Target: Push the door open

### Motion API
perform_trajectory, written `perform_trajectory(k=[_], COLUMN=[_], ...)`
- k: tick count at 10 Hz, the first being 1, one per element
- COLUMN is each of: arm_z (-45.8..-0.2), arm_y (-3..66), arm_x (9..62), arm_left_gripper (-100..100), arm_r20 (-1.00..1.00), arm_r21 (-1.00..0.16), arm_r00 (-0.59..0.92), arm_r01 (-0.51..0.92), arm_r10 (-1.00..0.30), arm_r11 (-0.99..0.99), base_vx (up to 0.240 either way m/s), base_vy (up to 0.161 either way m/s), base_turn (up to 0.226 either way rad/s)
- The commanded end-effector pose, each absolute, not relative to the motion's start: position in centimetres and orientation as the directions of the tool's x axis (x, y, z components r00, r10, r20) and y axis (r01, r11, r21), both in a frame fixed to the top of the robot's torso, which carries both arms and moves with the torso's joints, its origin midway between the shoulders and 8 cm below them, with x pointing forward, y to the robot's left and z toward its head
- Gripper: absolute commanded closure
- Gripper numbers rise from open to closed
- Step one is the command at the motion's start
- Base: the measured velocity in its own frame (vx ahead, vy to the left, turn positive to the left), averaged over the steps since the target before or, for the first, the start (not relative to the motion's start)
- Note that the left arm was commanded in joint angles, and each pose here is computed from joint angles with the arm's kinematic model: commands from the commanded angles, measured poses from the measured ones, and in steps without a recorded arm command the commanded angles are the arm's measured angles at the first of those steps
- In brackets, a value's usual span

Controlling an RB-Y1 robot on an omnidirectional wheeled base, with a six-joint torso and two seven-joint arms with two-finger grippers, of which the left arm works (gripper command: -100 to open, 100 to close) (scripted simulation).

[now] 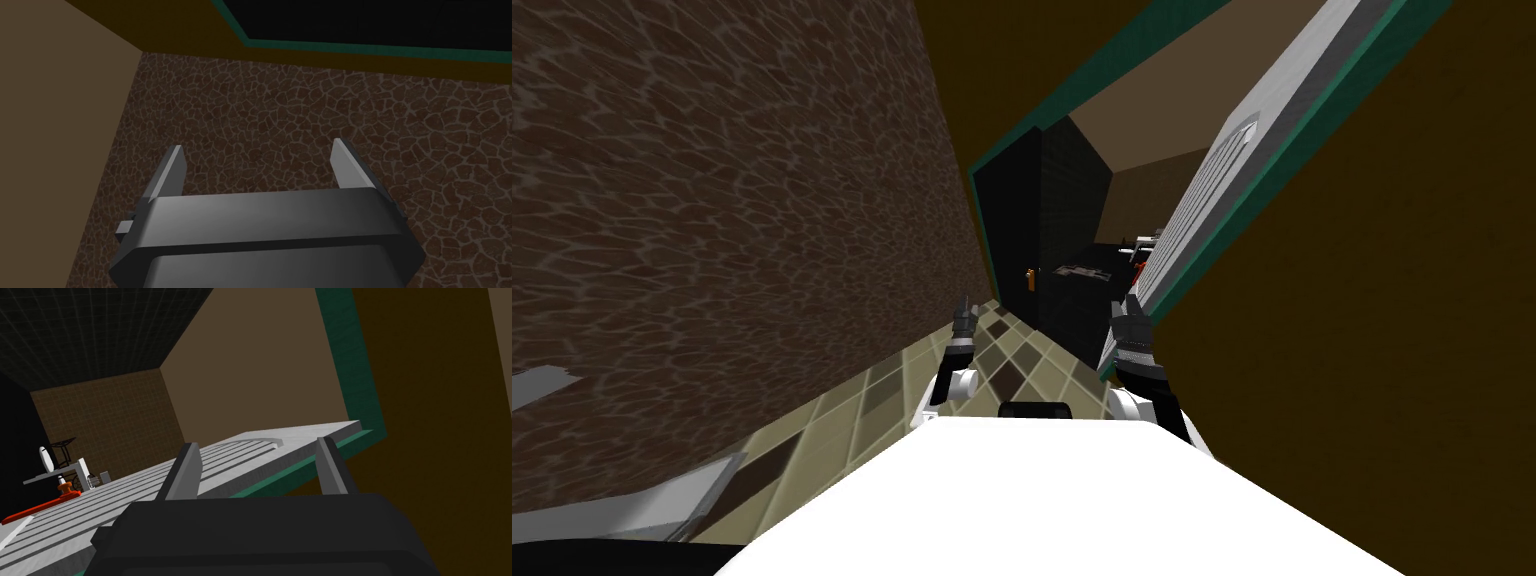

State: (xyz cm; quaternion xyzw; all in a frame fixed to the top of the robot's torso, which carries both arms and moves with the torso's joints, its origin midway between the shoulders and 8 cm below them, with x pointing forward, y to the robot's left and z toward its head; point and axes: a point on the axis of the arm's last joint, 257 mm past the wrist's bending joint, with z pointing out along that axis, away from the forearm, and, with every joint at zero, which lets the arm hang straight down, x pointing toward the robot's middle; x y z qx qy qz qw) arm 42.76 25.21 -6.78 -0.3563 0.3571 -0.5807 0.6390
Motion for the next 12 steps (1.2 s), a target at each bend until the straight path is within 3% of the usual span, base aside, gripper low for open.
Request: perform_trajectory(k=[1,12], arm_z=[-7.6,-13.8], arm_y=[24.8,20.8], arm_x=[43.5,49.3], arm_left_gripper=[-100,-100], arm_r20=[-0.042,-0.035], arm_r21=[-0.877,-0.925], arm_r00=[0.054,-0.059], arm_r01=[0.476,0.38], arm_r10=[-0.998,-0.998], arm_r11=[0.062,0.01], base_vx=[0.09,0.09], base_vy=[0.065,0.062], base_turn=[-0.074,-0.079])
